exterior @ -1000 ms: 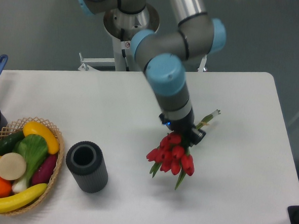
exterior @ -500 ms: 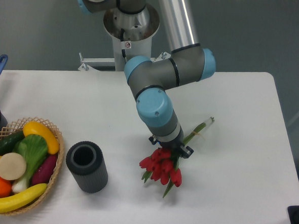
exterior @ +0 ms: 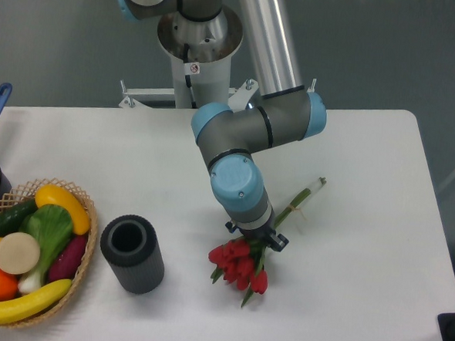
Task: Place the flowers on the table
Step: 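Carry the tulips toward the black cup and lower them onto the table, then open the gripper to release the tulips and raise it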
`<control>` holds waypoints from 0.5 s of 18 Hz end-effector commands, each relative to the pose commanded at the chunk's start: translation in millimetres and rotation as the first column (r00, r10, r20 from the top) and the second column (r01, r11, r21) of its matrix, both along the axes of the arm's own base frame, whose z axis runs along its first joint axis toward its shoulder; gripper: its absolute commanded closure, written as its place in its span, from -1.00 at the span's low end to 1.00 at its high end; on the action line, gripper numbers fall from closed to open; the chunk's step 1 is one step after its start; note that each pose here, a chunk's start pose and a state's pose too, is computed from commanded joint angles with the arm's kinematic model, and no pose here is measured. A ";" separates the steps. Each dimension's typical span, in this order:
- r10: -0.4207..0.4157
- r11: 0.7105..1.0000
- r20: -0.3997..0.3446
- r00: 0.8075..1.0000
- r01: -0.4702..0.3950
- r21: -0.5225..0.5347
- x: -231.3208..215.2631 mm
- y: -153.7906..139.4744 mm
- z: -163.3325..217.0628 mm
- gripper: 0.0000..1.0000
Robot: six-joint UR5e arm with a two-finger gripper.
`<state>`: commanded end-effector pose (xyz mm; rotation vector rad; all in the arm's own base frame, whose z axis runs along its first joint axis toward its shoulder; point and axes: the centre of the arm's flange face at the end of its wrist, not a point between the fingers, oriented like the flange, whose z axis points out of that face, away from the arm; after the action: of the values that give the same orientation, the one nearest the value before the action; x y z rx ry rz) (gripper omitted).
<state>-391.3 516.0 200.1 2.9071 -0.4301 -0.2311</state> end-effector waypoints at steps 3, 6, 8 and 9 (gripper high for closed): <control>0.002 0.999 -0.008 1.000 -0.002 0.036 -5.9 5.6 12.9 -0.76; 0.005 0.998 -0.022 1.000 -0.004 0.065 -6.7 7.8 23.1 -1.00; 0.018 0.989 -0.036 0.999 -0.013 0.150 -6.9 6.8 51.5 -1.00; 0.034 0.974 -0.009 0.999 -0.032 0.222 -10.1 -1.6 71.2 -1.00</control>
<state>-401.5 514.5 271.4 3.1266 -0.3757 -0.3109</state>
